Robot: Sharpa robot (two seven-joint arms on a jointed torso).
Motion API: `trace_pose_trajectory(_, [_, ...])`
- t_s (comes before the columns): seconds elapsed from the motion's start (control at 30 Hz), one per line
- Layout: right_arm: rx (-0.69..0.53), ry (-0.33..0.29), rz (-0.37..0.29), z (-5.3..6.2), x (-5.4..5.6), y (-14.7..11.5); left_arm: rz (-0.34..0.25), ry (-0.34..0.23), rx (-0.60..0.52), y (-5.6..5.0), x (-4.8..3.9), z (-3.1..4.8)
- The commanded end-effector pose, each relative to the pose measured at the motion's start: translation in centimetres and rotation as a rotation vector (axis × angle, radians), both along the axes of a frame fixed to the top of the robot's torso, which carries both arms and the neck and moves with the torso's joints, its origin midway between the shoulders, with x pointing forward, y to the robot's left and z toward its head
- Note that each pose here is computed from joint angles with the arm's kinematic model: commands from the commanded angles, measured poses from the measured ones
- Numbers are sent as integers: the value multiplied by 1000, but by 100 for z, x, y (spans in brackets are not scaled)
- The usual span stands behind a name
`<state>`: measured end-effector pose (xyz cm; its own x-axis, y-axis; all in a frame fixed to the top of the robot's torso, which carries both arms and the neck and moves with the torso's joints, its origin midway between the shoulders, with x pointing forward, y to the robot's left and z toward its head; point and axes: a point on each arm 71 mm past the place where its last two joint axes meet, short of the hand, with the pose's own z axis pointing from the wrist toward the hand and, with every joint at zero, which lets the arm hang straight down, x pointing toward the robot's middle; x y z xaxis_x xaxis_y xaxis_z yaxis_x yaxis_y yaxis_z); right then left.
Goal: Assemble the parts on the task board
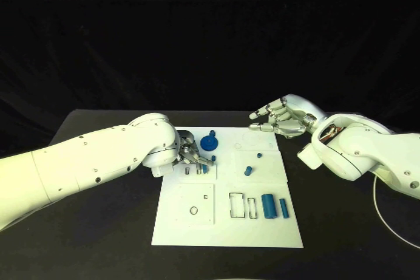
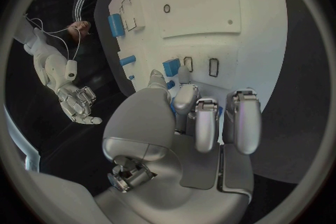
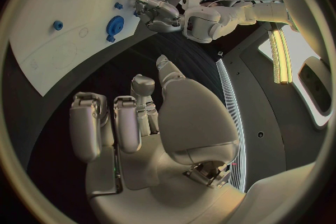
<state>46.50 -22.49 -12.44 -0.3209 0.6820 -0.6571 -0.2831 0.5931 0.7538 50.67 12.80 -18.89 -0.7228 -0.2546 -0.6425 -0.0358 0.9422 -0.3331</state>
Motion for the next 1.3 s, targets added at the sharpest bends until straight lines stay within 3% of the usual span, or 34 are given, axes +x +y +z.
trace_pose_trajectory(0.03, [-8, 11, 14, -10, -3, 14, 3, 21, 59, 18, -3, -13])
trace_pose_trajectory(1.03, [-15, 25, 24, -32, 14, 35, -14, 34, 14, -60, 6, -18])
trace_pose_trajectory(1.3, [-18, 30, 29, -39, 16, 43, -18, 41, -2, -38, -13, -14])
